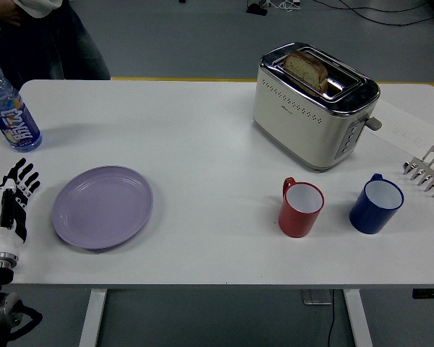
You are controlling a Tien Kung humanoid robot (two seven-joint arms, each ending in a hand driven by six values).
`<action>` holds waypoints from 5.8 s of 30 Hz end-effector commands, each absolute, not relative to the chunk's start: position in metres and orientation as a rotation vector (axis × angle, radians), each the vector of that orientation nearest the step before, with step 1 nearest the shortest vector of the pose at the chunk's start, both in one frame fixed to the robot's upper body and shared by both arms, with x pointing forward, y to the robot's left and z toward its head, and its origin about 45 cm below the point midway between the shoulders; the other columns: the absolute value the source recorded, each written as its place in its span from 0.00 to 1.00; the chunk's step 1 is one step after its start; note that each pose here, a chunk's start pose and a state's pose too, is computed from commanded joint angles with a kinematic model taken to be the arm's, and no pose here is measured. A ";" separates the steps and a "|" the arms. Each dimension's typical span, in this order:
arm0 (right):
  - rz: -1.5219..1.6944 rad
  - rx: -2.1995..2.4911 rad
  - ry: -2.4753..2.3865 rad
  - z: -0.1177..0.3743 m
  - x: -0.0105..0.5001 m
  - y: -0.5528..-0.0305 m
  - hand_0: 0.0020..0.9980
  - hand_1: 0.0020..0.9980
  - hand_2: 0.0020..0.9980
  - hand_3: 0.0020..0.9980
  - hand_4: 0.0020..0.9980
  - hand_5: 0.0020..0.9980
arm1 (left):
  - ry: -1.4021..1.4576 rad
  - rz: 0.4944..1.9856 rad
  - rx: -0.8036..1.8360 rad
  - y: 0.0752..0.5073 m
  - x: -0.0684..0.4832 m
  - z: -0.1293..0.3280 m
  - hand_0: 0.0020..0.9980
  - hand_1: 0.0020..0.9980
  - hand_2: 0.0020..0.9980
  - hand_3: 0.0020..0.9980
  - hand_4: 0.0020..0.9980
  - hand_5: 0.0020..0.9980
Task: Push plate across desktop
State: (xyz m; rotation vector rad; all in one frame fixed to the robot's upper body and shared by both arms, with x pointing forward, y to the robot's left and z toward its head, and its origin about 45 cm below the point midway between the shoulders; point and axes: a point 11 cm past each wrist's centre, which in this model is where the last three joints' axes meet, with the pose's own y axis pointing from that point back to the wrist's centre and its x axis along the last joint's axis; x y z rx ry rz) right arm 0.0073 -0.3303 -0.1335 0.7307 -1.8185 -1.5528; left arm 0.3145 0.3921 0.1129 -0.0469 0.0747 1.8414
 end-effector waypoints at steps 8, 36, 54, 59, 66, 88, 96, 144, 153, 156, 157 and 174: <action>-1.545 0.748 -1.815 -0.133 0.013 -0.331 0.72 0.68 0.80 0.73 0.51 0.56 | 0.098 1.830 -0.071 0.381 0.319 0.111 0.83 0.87 0.91 0.91 0.55 1.00; -1.533 0.767 -1.809 -0.132 0.019 -0.332 0.72 0.68 0.79 0.73 0.51 0.56 | 0.160 1.755 -0.140 0.331 0.329 0.108 0.83 0.86 0.91 0.90 0.54 1.00; -1.525 0.781 -1.798 -0.132 0.022 -0.333 0.72 0.68 0.79 0.73 0.51 0.56 | 0.193 1.664 -0.128 0.302 0.329 0.103 0.83 0.87 0.90 0.90 0.54 1.00; -1.523 0.782 -1.791 -0.132 0.023 -0.332 0.72 0.68 0.79 0.73 0.51 0.57 | 0.221 1.629 -0.133 0.288 0.326 0.099 0.83 0.87 0.91 0.90 0.54 1.00; -1.521 0.780 -1.783 -0.131 0.023 -0.333 0.72 0.68 0.79 0.73 0.51 0.57 | 0.235 1.569 -0.128 0.267 0.324 0.097 0.83 0.87 0.91 0.90 0.54 1.00; -1.522 0.766 -1.771 -0.132 0.015 -0.334 0.72 0.68 0.79 0.74 0.50 0.57 | 0.289 1.386 -0.132 0.201 0.307 0.093 0.83 0.87 0.91 0.90 0.54 1.00; -1.516 0.779 -1.769 -0.131 0.018 -0.335 0.72 0.68 0.79 0.74 0.50 0.57 | 0.285 1.366 -0.133 0.193 0.308 0.095 0.83 0.87 0.91 0.90 0.54 1.00; -1.527 0.748 -1.815 -0.131 0.016 -0.338 0.72 0.67 0.79 0.74 0.51 0.57 | -0.018 1.823 -0.123 0.470 0.340 0.216 0.75 0.75 0.73 0.71 0.54 1.00; -1.531 0.727 -1.833 -0.131 0.008 -0.339 0.72 0.67 0.79 0.74 0.51 0.57 | -0.001 1.860 -0.076 0.500 0.330 0.218 0.75 0.75 0.73 0.71 0.55 1.00; -1.532 0.717 -1.841 -0.132 0.005 -0.340 0.72 0.67 0.79 0.74 0.51 0.57 | 0.008 1.877 -0.066 0.510 0.329 0.218 0.75 0.75 0.73 0.71 0.55 1.00; -1.533 0.714 -1.843 -0.132 0.004 -0.340 0.72 0.67 0.79 0.74 0.51 0.57 | 0.008 1.879 -0.064 0.511 0.329 0.218 0.75 0.75 0.73 0.71 0.55 1.00; -1.534 0.696 -1.856 -0.132 -0.003 -0.339 0.71 0.67 0.79 0.74 0.51 0.57 | 0.022 1.868 -0.048 0.510 0.323 0.213 0.75 0.75 0.73 0.70 0.57 1.00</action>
